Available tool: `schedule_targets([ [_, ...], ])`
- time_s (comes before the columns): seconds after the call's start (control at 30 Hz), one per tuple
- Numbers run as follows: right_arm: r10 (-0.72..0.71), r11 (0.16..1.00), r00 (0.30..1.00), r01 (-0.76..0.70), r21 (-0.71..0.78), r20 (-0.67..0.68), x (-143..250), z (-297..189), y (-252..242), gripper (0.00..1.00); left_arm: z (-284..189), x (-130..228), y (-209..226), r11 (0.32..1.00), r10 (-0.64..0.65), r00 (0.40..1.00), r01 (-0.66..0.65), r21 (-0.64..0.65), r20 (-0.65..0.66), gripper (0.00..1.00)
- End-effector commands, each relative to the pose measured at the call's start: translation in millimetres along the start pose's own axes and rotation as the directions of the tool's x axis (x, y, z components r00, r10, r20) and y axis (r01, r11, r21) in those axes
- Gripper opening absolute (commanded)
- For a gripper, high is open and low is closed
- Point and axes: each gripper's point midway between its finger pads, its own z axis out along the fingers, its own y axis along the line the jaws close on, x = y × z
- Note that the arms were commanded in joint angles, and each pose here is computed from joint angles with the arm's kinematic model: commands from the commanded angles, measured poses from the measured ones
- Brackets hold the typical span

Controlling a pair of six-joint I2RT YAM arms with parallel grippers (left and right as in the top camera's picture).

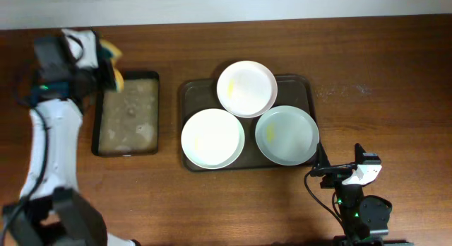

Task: Clean dirty plates on tray and stack at the side

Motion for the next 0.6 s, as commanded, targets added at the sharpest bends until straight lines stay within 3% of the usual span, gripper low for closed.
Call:
schedule_targets([
  [0.0,-0.01,1.0,1.0,0.01,0.013,-0.003,3,0,-3,0.98,10,13,4,1.0,0.015,1.0,-0.015,-0.014,-0.023,0.0],
  [0.13,-0.01,1.0,1.0,0.01,0.013,-0.003,3,0,-3,0.98,-48,-47,-28,0.992,0.064,0.981,-0.082,0.093,0.182,0.0],
  [0.23,-0.01,1.0,1.0,0.01,0.013,-0.003,3,0,-3,0.98,-89,-70,-33,0.992,0.095,0.952,-0.114,0.049,0.291,0.0],
  [0.33,-0.01,1.0,1.0,0.01,0.013,-0.003,3,0,-3,0.98,-70,-46,-16,0.997,0.076,0.974,-0.074,-0.017,0.212,0.0],
  [0.47,-0.01,1.0,1.0,0.01,0.013,-0.003,3,0,-3,0.98,1,27,-5,1.0,0.027,0.999,-0.028,0.011,0.027,0.0],
  [0.57,-0.01,1.0,1.0,0.01,0.013,-0.003,3,0,-3,0.98,9,32,-1,1.0,0.021,1.0,-0.021,0.01,0.015,0.0],
])
